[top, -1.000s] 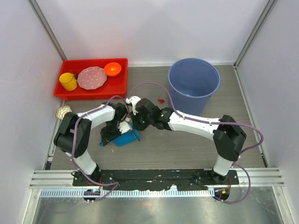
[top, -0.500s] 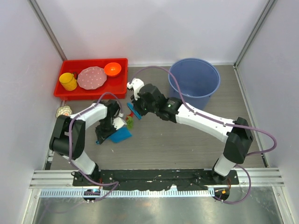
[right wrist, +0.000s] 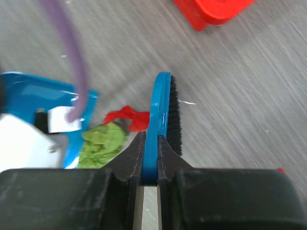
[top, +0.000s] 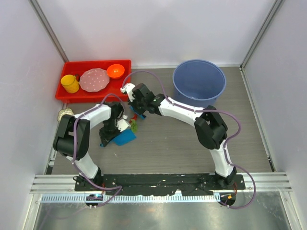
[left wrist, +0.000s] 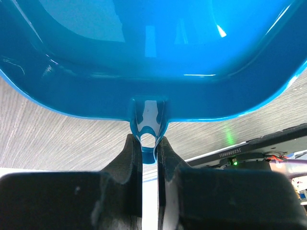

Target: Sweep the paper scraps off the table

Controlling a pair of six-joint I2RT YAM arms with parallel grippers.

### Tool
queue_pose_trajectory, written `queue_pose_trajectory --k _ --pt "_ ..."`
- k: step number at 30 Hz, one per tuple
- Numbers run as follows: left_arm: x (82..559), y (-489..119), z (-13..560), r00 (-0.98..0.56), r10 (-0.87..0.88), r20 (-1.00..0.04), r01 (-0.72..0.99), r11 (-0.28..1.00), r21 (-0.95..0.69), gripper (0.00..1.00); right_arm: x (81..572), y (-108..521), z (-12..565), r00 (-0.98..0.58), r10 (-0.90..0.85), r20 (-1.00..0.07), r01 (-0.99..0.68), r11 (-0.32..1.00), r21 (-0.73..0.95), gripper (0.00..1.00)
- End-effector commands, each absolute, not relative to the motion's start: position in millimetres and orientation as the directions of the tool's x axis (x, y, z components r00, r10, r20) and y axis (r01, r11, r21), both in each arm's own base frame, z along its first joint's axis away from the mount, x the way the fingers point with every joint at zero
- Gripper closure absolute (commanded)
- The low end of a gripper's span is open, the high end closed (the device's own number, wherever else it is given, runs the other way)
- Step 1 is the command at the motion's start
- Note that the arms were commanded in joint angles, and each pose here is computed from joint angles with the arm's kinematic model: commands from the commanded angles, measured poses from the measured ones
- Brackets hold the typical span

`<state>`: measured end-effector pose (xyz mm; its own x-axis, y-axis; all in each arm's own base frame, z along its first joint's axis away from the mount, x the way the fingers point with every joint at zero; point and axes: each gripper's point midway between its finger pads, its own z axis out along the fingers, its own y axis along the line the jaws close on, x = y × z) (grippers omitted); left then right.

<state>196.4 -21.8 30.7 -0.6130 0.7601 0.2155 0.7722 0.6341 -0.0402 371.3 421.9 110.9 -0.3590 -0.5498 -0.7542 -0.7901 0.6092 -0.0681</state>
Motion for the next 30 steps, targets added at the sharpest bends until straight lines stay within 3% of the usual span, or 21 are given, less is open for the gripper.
queue_pose_trajectory --k 1,8,13,19,24,30 --pt "210 -31 30 -0.621 0.766 0.168 0.770 0.636 -0.051 1.00 319 447 144 -0.365 -0.497 -0.787 -0.858 0.508 0.077 0.99" --pt "214 -39 23 -0.635 0.758 0.151 0.755 0.650 -0.084 1.00 263 468 166 -0.558 -0.323 -0.765 -0.788 0.495 0.366 0.99" --pt "212 -50 26 -0.638 0.763 0.101 0.752 0.646 -0.127 1.00 261 467 191 -0.596 -0.220 -0.772 -0.745 0.509 0.431 0.99" --pt "207 -74 39 -0.638 0.770 -0.009 0.752 0.620 -0.224 1.00 291 437 234 -0.501 -0.159 -0.851 -0.697 0.657 0.288 0.99" --pt "206 -92 54 -0.648 0.757 -0.089 0.744 0.603 -0.287 1.00 318 359 269 -0.395 -0.202 -0.896 -0.507 0.861 0.029 0.99" --pt "217 -99 69 -0.645 0.752 -0.136 0.753 0.597 -0.276 1.00 293 293 303 -0.344 -0.260 -0.902 -0.468 0.881 -0.076 0.99"
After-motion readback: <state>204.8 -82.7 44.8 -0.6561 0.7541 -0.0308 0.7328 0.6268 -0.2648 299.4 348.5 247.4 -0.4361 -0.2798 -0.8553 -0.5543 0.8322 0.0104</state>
